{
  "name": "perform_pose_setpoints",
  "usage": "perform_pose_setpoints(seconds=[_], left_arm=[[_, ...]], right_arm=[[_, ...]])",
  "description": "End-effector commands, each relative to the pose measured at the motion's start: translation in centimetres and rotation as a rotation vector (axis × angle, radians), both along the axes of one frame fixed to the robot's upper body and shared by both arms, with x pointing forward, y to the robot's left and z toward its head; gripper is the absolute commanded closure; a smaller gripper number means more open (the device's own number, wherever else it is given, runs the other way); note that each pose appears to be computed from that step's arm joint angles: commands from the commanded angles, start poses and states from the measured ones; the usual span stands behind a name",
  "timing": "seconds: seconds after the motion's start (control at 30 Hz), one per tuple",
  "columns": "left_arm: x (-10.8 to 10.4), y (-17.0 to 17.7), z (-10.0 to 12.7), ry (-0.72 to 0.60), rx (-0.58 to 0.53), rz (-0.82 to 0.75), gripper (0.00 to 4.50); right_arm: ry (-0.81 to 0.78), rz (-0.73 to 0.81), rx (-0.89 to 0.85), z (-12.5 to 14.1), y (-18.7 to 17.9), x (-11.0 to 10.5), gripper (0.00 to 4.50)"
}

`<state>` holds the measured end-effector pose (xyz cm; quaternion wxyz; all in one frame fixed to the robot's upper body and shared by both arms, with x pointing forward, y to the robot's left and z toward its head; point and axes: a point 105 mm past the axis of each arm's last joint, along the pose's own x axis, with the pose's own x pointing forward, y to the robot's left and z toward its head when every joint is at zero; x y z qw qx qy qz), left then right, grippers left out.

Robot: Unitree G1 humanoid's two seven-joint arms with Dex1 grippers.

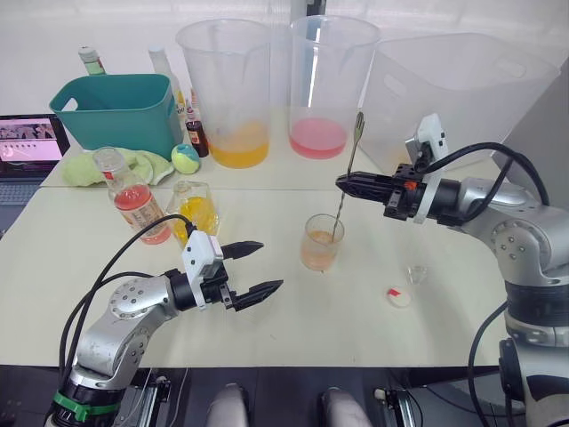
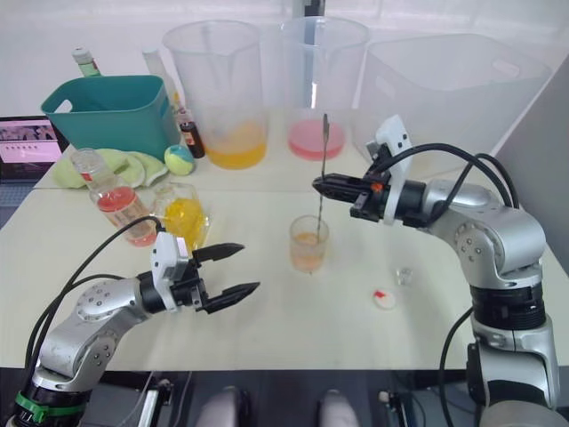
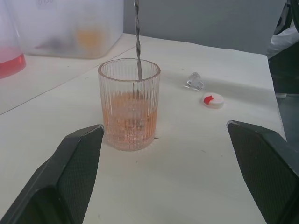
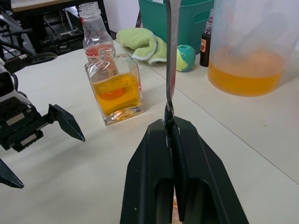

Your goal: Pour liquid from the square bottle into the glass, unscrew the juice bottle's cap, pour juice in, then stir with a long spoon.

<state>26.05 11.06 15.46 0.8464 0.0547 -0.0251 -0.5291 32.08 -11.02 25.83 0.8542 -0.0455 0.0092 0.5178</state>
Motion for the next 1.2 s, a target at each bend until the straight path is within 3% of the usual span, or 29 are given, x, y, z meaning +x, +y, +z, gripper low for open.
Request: perform_pose_setpoints(seconds=[0.03,0.33,0.67,0.9,1.2], left_arm=[[-0.3,-0.3,1.1,-0.047,-0.008,-0.015,0.04],[0.0,-0.2,1.2,-0.05,-0.003,-0.005,0.04],[0.3,-0.2,1.0,-0.049,-0.004,0.0,0.04],[0.3,-0.3,1.0,-0.052,-0.005,0.003,0.04],[0.2,0.0,0.9,-0.05,0.002,0.009,0.04]], right_arm=[[-0.073,0.007,0.057,2.1,0.5,-0.3,4.5],[-0.095,-0.065,0.146,2.8,0.2,1.4,4.5],[-0.103,-0.048,0.197,3.9,-0.1,1.2,4.5],[-0.147,-0.104,0.148,2.7,0.3,1.9,4.5],[-0.108,0.02,0.253,3.6,1.4,0.0,4.5]])
